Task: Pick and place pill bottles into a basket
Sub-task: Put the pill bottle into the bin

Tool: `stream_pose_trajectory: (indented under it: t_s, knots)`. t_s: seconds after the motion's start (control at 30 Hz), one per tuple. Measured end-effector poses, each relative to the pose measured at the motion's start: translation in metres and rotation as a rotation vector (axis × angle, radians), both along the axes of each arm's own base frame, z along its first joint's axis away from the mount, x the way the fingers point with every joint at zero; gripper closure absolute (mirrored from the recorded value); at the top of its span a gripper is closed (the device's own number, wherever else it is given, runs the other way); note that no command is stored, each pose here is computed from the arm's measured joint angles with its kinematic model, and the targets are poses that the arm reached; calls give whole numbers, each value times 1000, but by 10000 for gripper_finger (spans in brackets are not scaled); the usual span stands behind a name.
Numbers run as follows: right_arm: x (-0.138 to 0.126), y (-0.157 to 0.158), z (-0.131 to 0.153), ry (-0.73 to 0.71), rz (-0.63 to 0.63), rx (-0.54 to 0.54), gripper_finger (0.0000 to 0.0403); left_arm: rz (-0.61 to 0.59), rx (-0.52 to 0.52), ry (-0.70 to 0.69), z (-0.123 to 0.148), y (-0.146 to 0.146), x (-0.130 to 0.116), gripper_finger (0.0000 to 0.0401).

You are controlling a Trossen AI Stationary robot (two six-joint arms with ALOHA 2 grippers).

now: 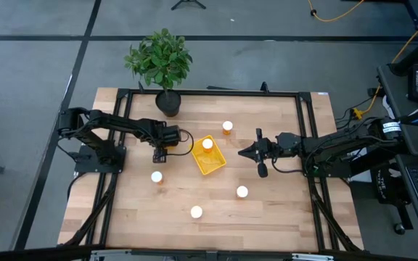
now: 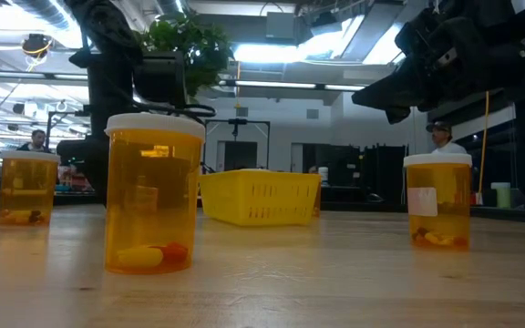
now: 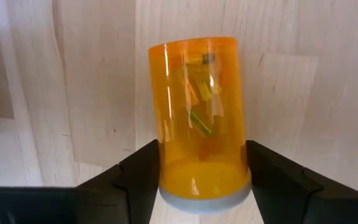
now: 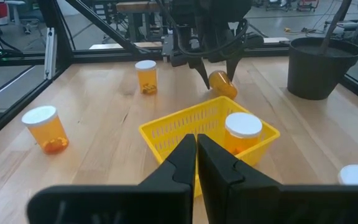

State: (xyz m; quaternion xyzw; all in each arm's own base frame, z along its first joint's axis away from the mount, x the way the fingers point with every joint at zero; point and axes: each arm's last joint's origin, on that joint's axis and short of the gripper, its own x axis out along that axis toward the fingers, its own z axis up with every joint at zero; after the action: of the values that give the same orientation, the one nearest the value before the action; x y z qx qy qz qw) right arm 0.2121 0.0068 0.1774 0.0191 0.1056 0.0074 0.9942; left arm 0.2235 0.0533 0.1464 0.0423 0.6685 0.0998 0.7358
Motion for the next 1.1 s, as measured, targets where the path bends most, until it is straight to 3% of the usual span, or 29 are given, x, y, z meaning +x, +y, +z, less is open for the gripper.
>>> stream_pose_trajectory:
  t_s: [0.3,0.63,1.1]
  knots:
    - [0,0,0,1,0,-2,382,-1,-12,53,4,-1,-2,185]
    - [0,0,0,0,0,-1,382,-1,-8,31,41,1,16,185]
    - [1,0,7,-74,-2,8,382,-174,24,-120,92,-31,48,185]
